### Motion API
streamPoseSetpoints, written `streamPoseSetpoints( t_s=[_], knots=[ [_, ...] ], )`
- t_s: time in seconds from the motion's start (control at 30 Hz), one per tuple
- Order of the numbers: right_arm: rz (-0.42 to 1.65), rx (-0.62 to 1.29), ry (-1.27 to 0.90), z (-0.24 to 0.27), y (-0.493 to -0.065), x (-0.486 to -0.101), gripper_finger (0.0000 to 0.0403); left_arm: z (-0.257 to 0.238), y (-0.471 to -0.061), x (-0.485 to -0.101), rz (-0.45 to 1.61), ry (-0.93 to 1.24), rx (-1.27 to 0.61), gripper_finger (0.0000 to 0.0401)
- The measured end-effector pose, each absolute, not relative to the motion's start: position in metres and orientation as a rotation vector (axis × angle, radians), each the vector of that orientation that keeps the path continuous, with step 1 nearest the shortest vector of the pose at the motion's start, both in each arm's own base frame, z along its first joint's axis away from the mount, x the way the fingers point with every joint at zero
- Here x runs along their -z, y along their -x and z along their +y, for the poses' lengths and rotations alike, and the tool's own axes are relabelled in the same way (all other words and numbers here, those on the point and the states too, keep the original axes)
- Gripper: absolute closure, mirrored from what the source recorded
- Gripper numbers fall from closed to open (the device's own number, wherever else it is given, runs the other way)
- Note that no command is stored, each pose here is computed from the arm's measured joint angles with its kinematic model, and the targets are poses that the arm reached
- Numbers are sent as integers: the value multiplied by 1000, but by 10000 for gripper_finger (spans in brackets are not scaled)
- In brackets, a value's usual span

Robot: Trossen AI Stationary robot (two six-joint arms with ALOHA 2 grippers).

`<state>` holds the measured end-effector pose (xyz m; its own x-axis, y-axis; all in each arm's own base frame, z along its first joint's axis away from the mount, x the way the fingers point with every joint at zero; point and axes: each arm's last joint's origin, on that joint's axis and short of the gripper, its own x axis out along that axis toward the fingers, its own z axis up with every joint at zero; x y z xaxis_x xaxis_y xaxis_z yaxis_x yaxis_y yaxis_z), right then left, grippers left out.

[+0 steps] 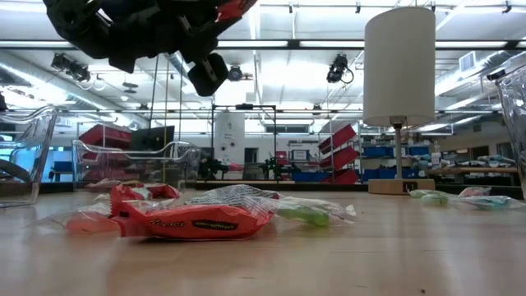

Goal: Sort candy
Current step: Put the chocolate into the bottom right transparent bin

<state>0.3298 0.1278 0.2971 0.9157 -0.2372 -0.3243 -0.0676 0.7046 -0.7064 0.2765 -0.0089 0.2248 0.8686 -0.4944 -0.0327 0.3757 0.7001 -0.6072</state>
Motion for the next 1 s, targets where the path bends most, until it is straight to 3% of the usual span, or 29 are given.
streamPoseSetpoints(
  t_s=[0.4, 0.87, 1.0],
  knots=[
    [416, 28, 821, 115, -336, -296, 243, -7, -277, -225, 203, 662, 470, 312],
    [430, -33, 823, 113, -336, -293, 378, -7, -277, -223, 223, 661, 463, 312],
    [429, -35, 822, 114, -336, -293, 398, -7, -277, -223, 222, 659, 464, 311]
  ],
)
